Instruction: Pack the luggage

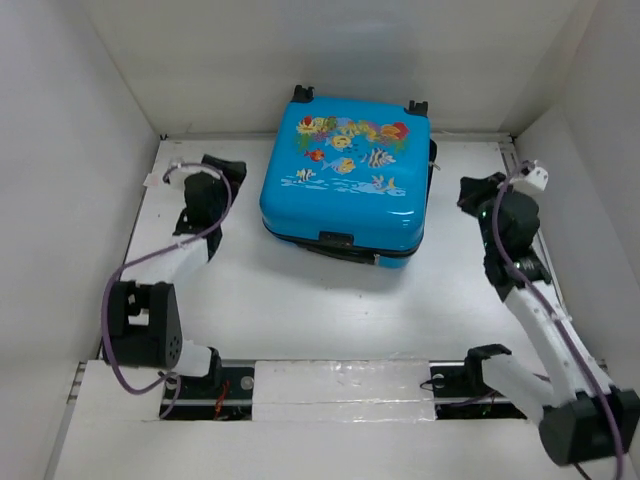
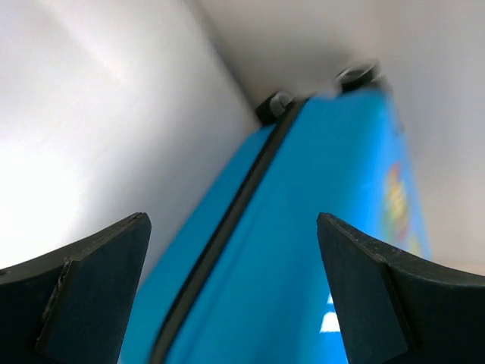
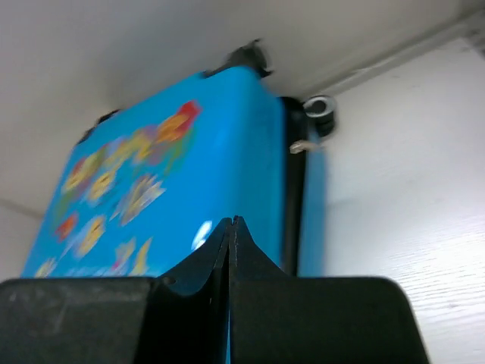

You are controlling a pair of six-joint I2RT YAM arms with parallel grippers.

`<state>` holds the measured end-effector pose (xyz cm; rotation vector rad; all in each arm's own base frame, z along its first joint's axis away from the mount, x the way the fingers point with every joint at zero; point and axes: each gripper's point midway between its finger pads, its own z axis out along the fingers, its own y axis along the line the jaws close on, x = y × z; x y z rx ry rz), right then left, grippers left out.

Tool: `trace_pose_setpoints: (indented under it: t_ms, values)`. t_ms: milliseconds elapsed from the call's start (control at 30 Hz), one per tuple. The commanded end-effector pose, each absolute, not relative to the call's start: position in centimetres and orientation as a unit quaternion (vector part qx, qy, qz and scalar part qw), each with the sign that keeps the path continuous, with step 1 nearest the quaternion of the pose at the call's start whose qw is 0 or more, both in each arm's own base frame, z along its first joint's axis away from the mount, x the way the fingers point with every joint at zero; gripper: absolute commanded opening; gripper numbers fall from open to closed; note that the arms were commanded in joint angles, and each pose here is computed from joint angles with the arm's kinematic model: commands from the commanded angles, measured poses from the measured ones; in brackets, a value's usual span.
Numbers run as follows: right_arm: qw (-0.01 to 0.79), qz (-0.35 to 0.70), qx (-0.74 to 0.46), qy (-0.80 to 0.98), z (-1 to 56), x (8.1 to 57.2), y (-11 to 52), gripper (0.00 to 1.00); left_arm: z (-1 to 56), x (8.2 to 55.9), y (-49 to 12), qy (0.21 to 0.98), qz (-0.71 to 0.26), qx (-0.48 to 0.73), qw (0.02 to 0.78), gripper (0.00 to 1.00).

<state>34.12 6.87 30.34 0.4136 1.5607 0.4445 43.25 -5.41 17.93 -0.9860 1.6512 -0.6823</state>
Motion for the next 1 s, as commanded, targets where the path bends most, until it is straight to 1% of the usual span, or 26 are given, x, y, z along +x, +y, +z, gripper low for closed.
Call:
trace_pose_setpoints:
  t_ms: [0, 33, 67, 100, 133, 167, 200, 233, 267, 300, 333, 367, 400, 433, 467, 500, 533, 600, 633, 667, 700, 767, 867, 900, 933, 967]
  values:
    - [0.594, 0.187, 0.215, 0.752, 24.9, 38.5, 4.3, 0.0, 22.9, 48.0, -4.2, 0.673, -0.277, -0.397, 0.559, 0.87]
    - [0.588, 0.178, 0.233, 0.753, 24.7, 40.1, 2.1, 0.0, 21.7, 49.0, -4.7, 0.701, -0.265, -0.383, 0.54, 0.87]
    - [0.552, 0.167, 0.246, 0.779, 21.1, 42.1, 1.4, 0.0, 24.9, 51.4, -5.2, 0.698, -0.275, -0.363, 0.553, 0.87]
    - [0.55, 0.165, 0.254, 0.778, 20.3, 43.3, 0.9, 0.0, 21.0, 53.2, -5.8, 0.735, -0.258, -0.36, 0.514, 0.87]
    - [0.538, 0.177, 0.25, 0.785, 19.4, 44.3, 1.1, 0.0, 19.1, 53.5, -5.8, 0.758, -0.238, -0.363, 0.486, 0.87]
    - [0.537, 0.192, 0.239, 0.786, 19.9, 45.7, 1.6, 0.0, 18.8, 54.3, -5.8, 0.761, -0.236, -0.363, 0.483, 0.87]
    - [0.508, 0.197, 0.238, 0.804, 17.3, 46.8, 2.1, 0.0, 17.4, 54.9, -6.0, 0.767, -0.234, -0.359, 0.476, 0.87]
    - [0.496, 0.212, 0.229, 0.81, 16.6, 47.4, 2.7, 0.0, 16.5, 54.9, -6.2, 0.769, -0.238, -0.361, 0.47, 0.87]
    - [0.497, 0.23, 0.211, 0.81, 17.4, 48.7, 4.2, 0.03, 16.0, 55.0, -6.6, 0.768, -0.251, -0.36, 0.467, 0.87]
    - [0.478, 0.232, 0.197, 0.824, 15.4, 49.4, 5.1, 0.05, 14.7, 54.4, -7.0, 0.772, -0.257, -0.361, 0.455, 0.86]
    - [0.472, 0.239, 0.183, 0.828, 15.1, 49.9, 6.2, 0.06, 13.7, 54.1, -7.8, 0.776, -0.267, -0.363, 0.442, 0.86]
    - [0.459, 0.257, 0.153, 0.837, 14.7, 49.9, 8.8, 0.06, 12.8, 53.6, -7.9, 0.779, -0.267, -0.362, 0.436, 0.86]
    - [0.461, 0.27, 0.127, 0.836, 15.5, 50.6, 10.3, 0.06, 13.0, 53.4, -8.7, 0.775, -0.278, -0.357, 0.441, 0.86]
    - [0.445, 0.276, 0.097, 0.846, 14.2, 50.6, 11.9, 0.06, 11.8, 51.9, -8.9, 0.78, -0.269, -0.359, 0.436, 0.86]
    - [0.442, 0.288, 0.068, 0.847, 14.3, 50.6, 13.6, 0.06, 11.5, 51.0, -9.6, 0.778, -0.275, -0.363, 0.433, 0.85]
    - [0.439, 0.316, 0.019, 0.841, 15.6, 50.4, 17.0, 0.06, 12.0, 50.7, -9.4, 0.763, -0.285, -0.367, 0.45, 0.85]
    - [0.429, 0.315, 0.002, 0.847, 14.9, 50.5, 18.2, 0.06, 9.5, 48.2, -9.9, 0.773, -0.281, -0.373, 0.43, 0.83]
    - [0.417, 0.331, -0.05, 0.845, 15.0, 49.8, 21.1, 0.06, 10.4, 46.7, -10.4, 0.762, -0.289, -0.369, 0.447, 0.83]
    - [0.42, 0.341, -0.061, 0.839, 16.2, 50.3, 22.1, 0.06, 10.2, 45.8, -10.8, 0.764, -0.292, -0.365, 0.446, 0.83]
    - [0.402, 0.34, -0.067, 0.847, 15.1, 50.2, 22.2, 0.06, 9.5, 44.2, -11.3, 0.771, -0.287, -0.361, 0.439, 0.83]
    - [0.401, 0.356, -0.091, 0.839, 15.8, 49.7, 23.4, 0.06, 9.3, 43.3, -11.5, 0.773, -0.286, -0.359, 0.438, 0.83]
    - [0.386, 0.363, -0.106, 0.842, 15.0, 49.0, 24.8, 0.06, 9.4, 41.1, -12.2, 0.775, -0.29, -0.345, 0.444, 0.83]
    - [0.372, 0.378, -0.136, 0.837, 15.0, 48.1, 26.3, 0.08, 9.4, 38.5, -14.4, 0.784, -0.293, -0.319, 0.446, 0.83]
    - [0.359, 0.378, -0.142, 0.842, 14.0, 48.0, 26.4, 0.08, 9.7, 37.0, -15.7, 0.788, -0.298, -0.299, 0.448, 0.83]
    - [0.342, 0.389, -0.16, 0.84, 13.6, 47.2, 27.1, 0.09, 9.7, 36.3, -16.1, 0.788, -0.302, -0.296, 0.447, 0.83]
    - [0.339, 0.389, -0.171, 0.84, 13.7, 47.4, 27.3, 0.09, 9.9, 35.6, -16.8, 0.789, -0.309, -0.287, 0.446, 0.83]
